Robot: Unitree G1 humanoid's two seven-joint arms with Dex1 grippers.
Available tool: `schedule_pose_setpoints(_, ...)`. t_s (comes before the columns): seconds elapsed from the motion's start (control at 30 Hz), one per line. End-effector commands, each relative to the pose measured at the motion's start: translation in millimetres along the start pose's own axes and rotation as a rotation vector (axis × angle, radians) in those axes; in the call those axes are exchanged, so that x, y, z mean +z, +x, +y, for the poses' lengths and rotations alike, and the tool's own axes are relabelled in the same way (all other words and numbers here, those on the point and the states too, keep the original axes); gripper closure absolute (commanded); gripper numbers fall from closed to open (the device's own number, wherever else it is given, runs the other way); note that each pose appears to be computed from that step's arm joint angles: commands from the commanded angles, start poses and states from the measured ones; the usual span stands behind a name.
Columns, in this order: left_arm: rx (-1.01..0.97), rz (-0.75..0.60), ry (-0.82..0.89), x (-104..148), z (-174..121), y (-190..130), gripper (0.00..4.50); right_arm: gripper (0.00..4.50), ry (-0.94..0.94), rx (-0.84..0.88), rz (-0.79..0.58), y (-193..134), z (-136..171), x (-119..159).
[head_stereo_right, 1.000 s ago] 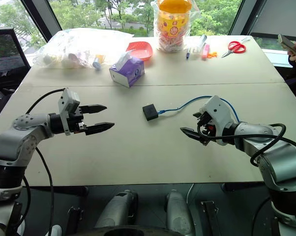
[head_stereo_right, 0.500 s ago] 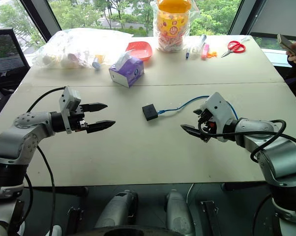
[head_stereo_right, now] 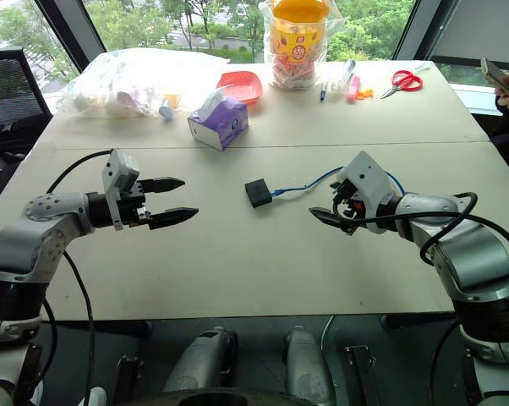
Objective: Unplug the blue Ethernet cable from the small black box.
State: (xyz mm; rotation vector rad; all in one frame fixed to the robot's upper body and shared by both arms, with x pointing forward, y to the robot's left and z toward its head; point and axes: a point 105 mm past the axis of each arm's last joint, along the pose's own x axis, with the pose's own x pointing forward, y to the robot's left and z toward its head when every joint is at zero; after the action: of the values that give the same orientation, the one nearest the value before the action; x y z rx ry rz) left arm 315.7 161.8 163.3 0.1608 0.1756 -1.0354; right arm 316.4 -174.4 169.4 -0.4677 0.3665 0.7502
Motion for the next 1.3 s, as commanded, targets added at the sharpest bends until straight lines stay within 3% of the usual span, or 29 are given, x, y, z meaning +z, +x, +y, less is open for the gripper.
schedule_pose_setpoints(0.03,0.006,-0.023,0.049,11.6,2.3,1.0,0.06,0.7,-0.07,0.072,0.025,8.5,-1.8,11.5)
schedule_pose_setpoints(0.3,0.013,-0.025,0.072,11.0,2.4,2.7,0.06,0.7,-0.209,0.335,0.209,45.5,-5.2,27.0)
schedule_pose_setpoints(0.63,0.055,-0.03,0.071,6.8,-6.0,-5.3,0.06,0.7,-0.353,0.323,0.24,109.2,-21.2,41.4)
schedule_pose_setpoints(0.87,0.078,-0.029,0.072,5.3,-9.6,-8.4,0.06,0.7,-0.395,0.345,0.277,126.4,-19.2,37.1)
schedule_pose_setpoints(0.97,0.088,-0.031,0.075,5.6,-9.3,-8.9,0.0,1.64,-0.387,0.364,0.303,128.7,-17.2,32.1)
schedule_pose_setpoints(1.13,0.095,-0.031,0.079,6.4,-9.0,-9.4,0.0,4.14,-0.404,0.411,0.342,128.0,-13.2,20.8)
schedule_pose_setpoints(1.17,0.096,-0.03,0.08,6.5,-8.9,-9.4,0.0,4.46,-0.403,0.414,0.339,127.8,-12.8,21.0)
schedule_pose_setpoints(1.3,0.087,-0.037,0.06,9.0,-7.7,-7.4,0.0,4.46,-0.456,0.334,0.276,127.5,-21.8,32.4)
